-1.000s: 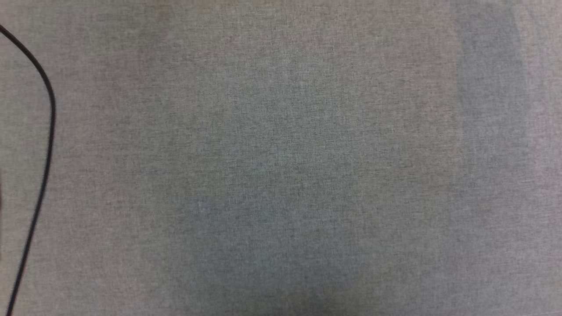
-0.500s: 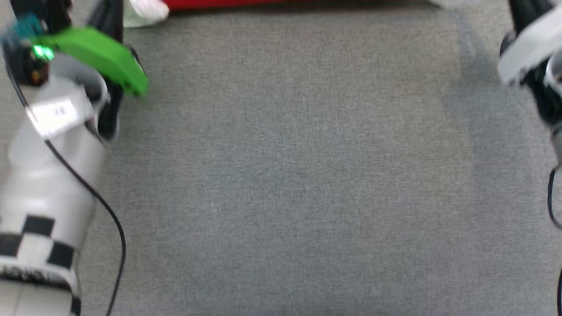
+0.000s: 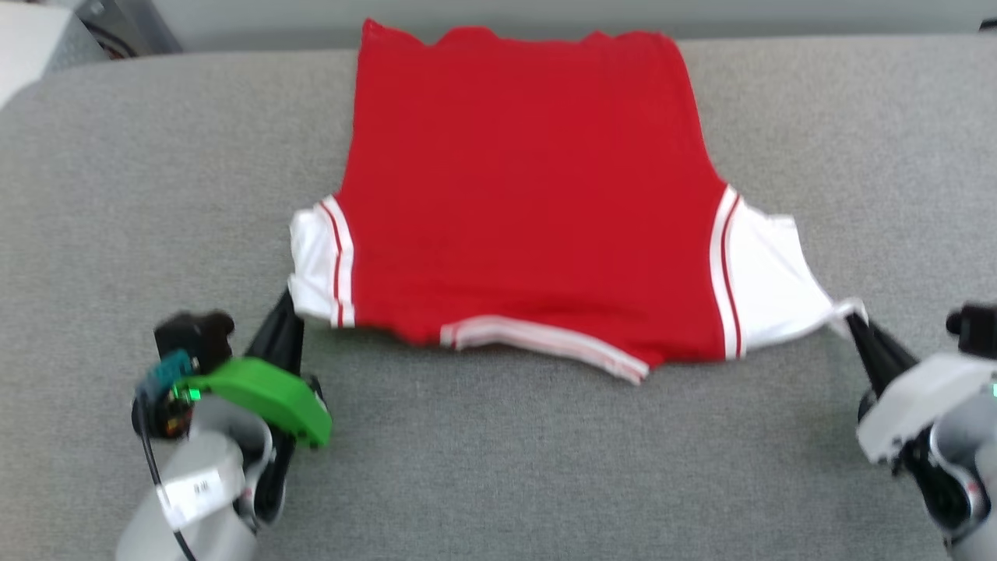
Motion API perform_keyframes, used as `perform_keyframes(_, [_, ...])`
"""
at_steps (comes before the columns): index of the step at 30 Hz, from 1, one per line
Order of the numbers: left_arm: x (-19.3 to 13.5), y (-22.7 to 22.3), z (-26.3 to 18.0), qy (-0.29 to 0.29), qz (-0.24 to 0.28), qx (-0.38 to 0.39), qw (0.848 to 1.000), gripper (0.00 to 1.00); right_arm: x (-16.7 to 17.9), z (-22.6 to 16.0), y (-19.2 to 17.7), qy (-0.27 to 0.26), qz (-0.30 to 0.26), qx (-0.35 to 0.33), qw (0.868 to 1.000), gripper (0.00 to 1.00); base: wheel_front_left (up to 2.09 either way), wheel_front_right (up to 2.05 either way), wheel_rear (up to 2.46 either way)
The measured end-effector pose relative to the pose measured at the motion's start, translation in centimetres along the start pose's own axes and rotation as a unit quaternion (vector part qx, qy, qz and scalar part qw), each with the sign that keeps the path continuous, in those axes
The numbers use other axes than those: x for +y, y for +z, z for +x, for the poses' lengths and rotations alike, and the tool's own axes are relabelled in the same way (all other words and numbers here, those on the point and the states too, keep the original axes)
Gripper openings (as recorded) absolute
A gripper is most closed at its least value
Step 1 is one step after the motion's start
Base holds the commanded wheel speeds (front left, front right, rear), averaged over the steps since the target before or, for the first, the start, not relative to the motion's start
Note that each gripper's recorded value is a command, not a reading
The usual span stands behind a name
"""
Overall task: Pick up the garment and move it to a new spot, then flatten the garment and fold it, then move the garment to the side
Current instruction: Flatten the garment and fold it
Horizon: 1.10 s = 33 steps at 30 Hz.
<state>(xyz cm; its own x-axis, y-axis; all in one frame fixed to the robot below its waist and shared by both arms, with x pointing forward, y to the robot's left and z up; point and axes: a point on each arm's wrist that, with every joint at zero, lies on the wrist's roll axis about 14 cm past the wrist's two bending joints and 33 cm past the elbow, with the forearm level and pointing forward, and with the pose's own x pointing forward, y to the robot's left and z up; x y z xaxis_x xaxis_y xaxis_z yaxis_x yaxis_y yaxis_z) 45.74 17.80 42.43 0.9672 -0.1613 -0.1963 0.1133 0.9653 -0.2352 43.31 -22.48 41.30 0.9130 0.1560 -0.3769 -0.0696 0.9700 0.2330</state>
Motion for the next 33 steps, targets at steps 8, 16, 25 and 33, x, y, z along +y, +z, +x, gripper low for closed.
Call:
perform_keyframes(8, [0.1,-1.5,-7.1,0.035,0.001,0.014,0.999,0.0,0.7,-6.8,-3.8,-0.028,0.046,0.029,0.998,0.0,0.0,0.0,0.0])
perform_keyframes(16, [0.5,-2.9,-12.3,0.075,-0.001,0.04,0.996,0.0,1.9,-11.0,-6.4,-0.052,0.058,0.063,0.995,0.0,0.0,0.0,0.0])
perform_keyframes(25, [-0.6,-3.5,-13.6,0.082,-0.014,0.047,0.995,0.0,2.4,-11.9,-8.6,-0.063,0.065,0.106,0.99,1.0,0.0,0.0,0.0])
perform_keyframes(33, [-1.2,-1.8,-12.2,0.077,-0.005,0.01,0.997,0.0,2.7,-6.7,-1.2,-0.041,0.03,0.002,0.999,1.0,0.0,0.0,0.0])
